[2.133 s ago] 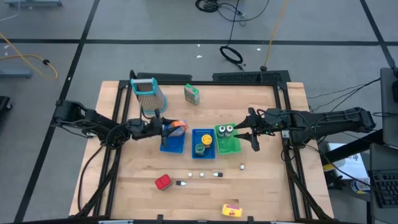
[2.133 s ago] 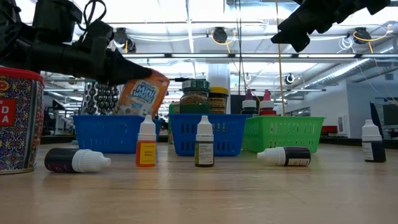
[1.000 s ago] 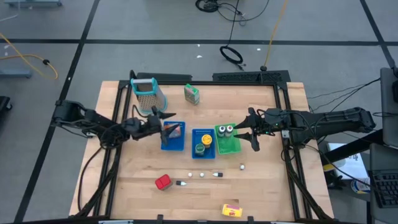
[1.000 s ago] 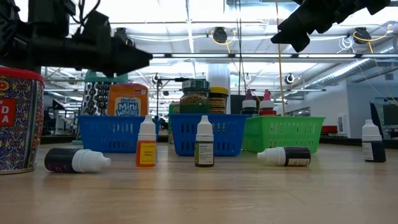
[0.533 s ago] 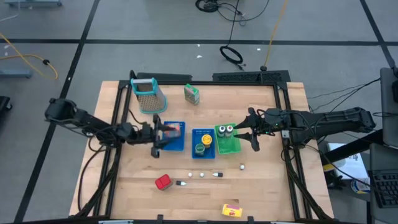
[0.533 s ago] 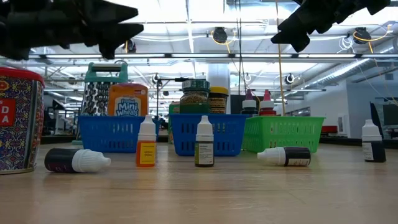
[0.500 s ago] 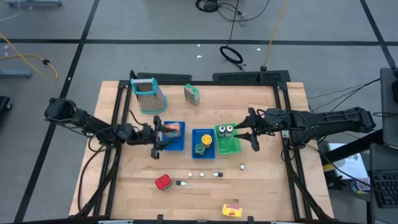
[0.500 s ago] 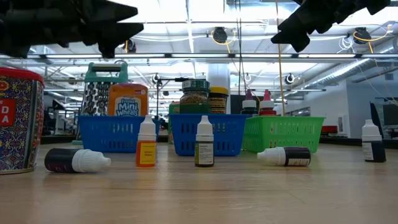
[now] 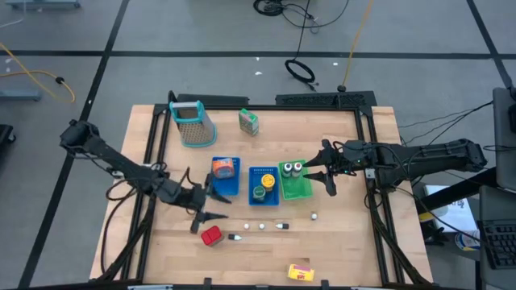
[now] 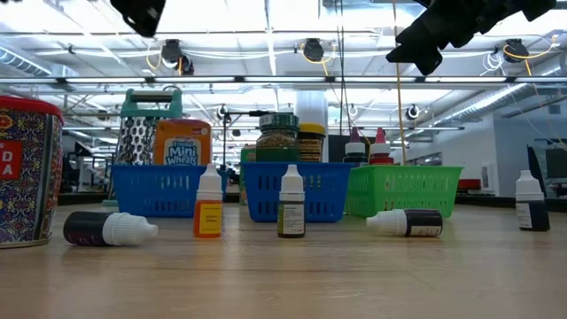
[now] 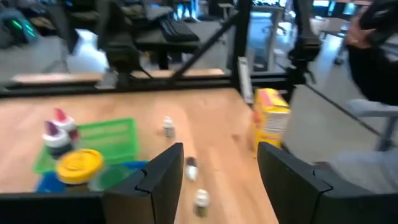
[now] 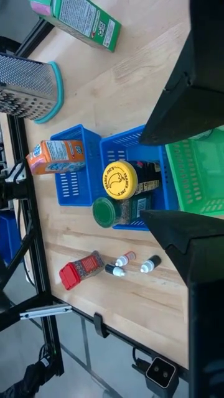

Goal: Pick & Place Kitchen Items
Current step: Put the red spice can into the right blue bin

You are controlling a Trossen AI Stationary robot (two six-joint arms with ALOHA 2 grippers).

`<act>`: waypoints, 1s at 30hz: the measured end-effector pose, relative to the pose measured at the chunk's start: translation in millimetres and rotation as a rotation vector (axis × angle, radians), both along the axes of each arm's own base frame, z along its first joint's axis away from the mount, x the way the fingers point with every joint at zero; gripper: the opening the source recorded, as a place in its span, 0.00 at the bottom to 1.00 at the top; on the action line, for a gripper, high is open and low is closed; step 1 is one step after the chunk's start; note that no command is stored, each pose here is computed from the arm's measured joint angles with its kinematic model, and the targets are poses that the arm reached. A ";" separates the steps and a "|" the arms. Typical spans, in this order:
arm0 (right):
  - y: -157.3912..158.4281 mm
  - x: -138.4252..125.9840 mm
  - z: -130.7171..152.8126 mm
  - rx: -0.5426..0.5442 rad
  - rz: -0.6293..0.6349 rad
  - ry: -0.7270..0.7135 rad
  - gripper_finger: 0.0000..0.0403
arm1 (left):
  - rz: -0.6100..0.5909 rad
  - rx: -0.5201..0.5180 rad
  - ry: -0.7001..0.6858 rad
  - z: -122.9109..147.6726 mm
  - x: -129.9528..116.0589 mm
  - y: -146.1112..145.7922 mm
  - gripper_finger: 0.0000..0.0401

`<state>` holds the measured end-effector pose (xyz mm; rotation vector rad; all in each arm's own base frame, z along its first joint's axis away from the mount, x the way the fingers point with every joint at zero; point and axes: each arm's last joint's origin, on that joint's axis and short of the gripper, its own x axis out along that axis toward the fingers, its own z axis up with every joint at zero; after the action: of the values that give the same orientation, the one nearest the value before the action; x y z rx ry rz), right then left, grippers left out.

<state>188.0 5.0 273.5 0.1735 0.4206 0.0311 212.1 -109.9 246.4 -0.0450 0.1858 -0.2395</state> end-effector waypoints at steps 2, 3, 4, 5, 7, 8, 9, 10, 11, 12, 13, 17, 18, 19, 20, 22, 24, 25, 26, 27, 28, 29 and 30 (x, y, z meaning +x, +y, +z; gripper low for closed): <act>0.0 0.0 0.0 -0.002 0.001 0.000 0.42 | -0.021 -0.033 0.027 3.2 -3.1 -8.1 0.51; 0.0 0.0 0.0 -0.002 0.001 0.000 0.42 | -0.025 -0.050 0.037 4.2 -5.0 -12.0 0.51; 0.1 0.0 0.0 -0.003 0.002 0.000 0.42 | -0.024 -0.076 0.043 5.3 -6.9 -15.7 0.51; 0.0 0.0 0.0 -0.004 0.002 0.000 0.42 | -0.025 -0.110 0.050 5.9 -8.8 -18.7 0.51; 0.1 0.0 0.0 -0.004 0.003 0.000 0.42 | -0.008 -0.178 0.068 5.8 -11.8 -23.0 0.51; 0.0 0.0 0.0 -0.005 0.003 0.000 0.42 | -0.003 -0.211 0.079 5.5 -13.6 -25.6 0.51; 0.1 0.0 0.0 -0.004 0.005 0.000 0.42 | -0.002 -0.245 0.091 5.3 -15.4 -28.0 0.52; 0.1 0.0 0.0 -0.004 0.006 0.000 0.42 | -0.009 -0.278 0.101 5.3 -17.6 -31.0 0.53; 0.2 0.0 0.0 -0.004 0.006 0.000 0.42 | -0.018 -0.304 0.112 5.2 -19.9 -34.2 0.54; 0.1 0.0 0.0 -0.004 0.006 0.000 0.42 | -0.024 -0.325 0.122 4.5 -22.0 -37.6 0.54; 0.1 0.0 0.0 -0.004 0.006 0.000 0.42 | -0.022 -0.339 0.131 3.3 -23.4 -40.7 0.55; 0.1 0.0 0.0 0.001 0.004 0.000 0.42 | 0.008 -0.390 0.147 -0.6 -29.1 -52.3 0.57; 0.2 0.0 0.0 0.002 0.004 0.000 0.42 | 0.015 -0.402 0.153 -1.2 -29.4 -55.2 0.57; 0.2 0.0 0.0 0.002 0.004 0.000 0.42 | 0.015 -0.412 0.161 -1.7 -30.0 -58.5 0.57; 0.2 0.0 0.0 0.002 0.004 0.000 0.42 | 0.011 -0.419 0.168 -2.0 -30.8 -61.8 0.57; 0.1 0.0 0.0 0.010 0.000 0.001 0.42 | 0.008 -0.431 0.168 0.2 -30.7 -68.4 0.57; 0.2 0.0 0.0 0.025 -0.007 0.002 0.42 | 0.022 -0.422 0.167 0.7 -31.6 -74.9 0.57; 0.1 -0.1 0.1 0.027 -0.008 0.002 0.42 | 0.038 -0.410 0.170 0.0 -32.1 -78.1 0.57; 0.2 -0.1 0.1 0.029 -0.008 0.002 0.42 | 0.054 -0.404 0.174 0.1 -31.8 -81.5 0.57; 0.2 0.0 0.0 0.029 -0.008 0.002 0.42 | 0.065 -0.405 0.182 1.1 -30.6 -85.0 0.57; 0.2 0.0 0.0 0.030 -0.009 0.002 0.42 | 0.071 -0.411 0.192 2.4 -29.0 -88.6 0.57; 0.2 -0.1 0.1 0.030 -0.009 0.002 0.42 | 0.076 -0.414 0.203 4.1 -26.9 -92.4 0.57; 0.1 -0.1 0.1 0.030 -0.009 0.002 0.42 | 0.081 -0.410 0.215 5.7 -24.8 -96.5 0.57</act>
<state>187.9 5.2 273.6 0.2046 0.4213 0.0285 187.2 -206.4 252.1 -0.4859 0.3462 -0.1887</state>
